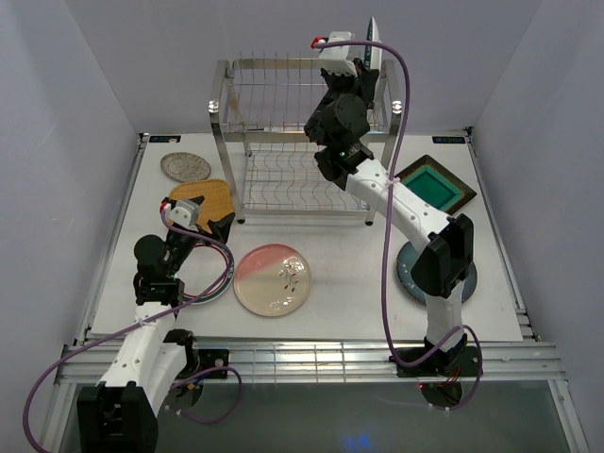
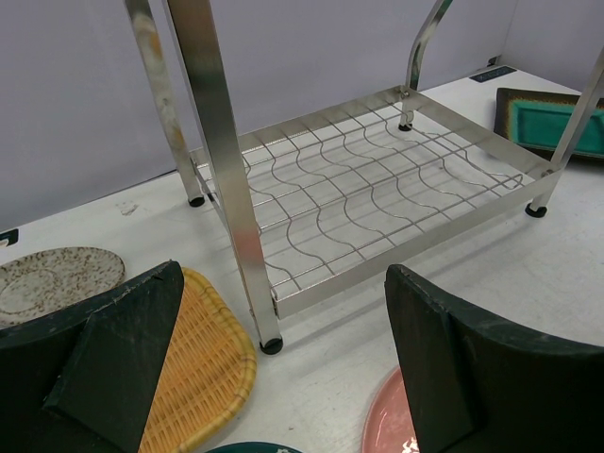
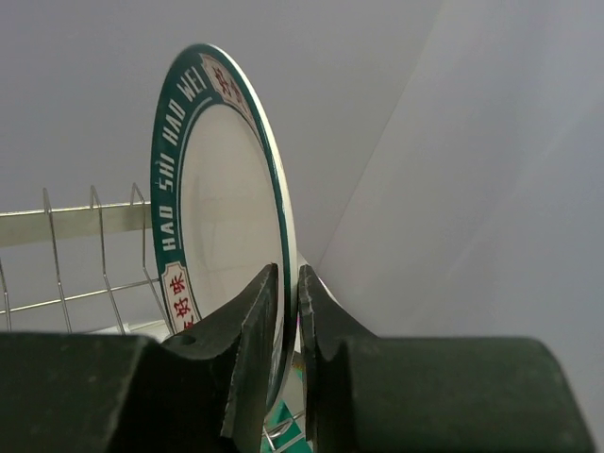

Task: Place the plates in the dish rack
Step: Insert the plate into the dish rack.

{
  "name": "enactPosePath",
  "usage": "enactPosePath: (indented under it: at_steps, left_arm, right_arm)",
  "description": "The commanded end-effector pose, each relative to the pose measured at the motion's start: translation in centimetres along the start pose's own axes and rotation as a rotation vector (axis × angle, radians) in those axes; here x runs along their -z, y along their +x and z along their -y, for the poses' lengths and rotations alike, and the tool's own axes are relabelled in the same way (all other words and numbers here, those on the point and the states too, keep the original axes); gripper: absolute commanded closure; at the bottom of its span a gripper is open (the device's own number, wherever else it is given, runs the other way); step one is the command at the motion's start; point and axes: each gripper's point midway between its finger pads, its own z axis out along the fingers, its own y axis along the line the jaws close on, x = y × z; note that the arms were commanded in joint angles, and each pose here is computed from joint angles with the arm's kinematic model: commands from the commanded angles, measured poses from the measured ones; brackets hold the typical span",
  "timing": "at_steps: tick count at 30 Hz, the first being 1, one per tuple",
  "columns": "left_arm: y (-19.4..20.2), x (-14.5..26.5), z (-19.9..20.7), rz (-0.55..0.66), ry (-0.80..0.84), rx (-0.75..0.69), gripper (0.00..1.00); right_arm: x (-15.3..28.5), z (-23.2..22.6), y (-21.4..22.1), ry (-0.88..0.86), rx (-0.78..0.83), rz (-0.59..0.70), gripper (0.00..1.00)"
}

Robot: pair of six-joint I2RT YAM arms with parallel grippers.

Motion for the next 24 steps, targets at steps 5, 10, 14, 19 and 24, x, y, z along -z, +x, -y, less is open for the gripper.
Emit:
enactPosePath:
  at_steps: [5,10,14,19,24]
  left_arm:
    - [-1.5,-0.1,0.3,0.031,0.013,-0.01,0.02]
    - [-1.5,0.0,0.3,0.031,0.013,-0.01,0.02]
    - [-1.5,0.0,0.3,0.032,0.013,-0.011,0.02]
    - [-1.4,0.0,0.3,0.03,0.012,-0.008,0.02]
    - [-1.5,0.0,0.2,0.032,0.011,-0.011,0.02]
  right_arm:
    - [0.4,2.0,-1.2,0.029,-0.073,0.009,0.75]
    - [0.6,2.4,-1.0,0.033,-0.071,0.007,0.67]
    - [0.8,2.8,-1.2,0.034,-0.079,0.008,0.61]
    - [0.7,3.3,-1.4,0.039,-0.081,0.006,0.61]
    - [0.8,4.0,-1.7,0.04,-0.092,0.008,0.61]
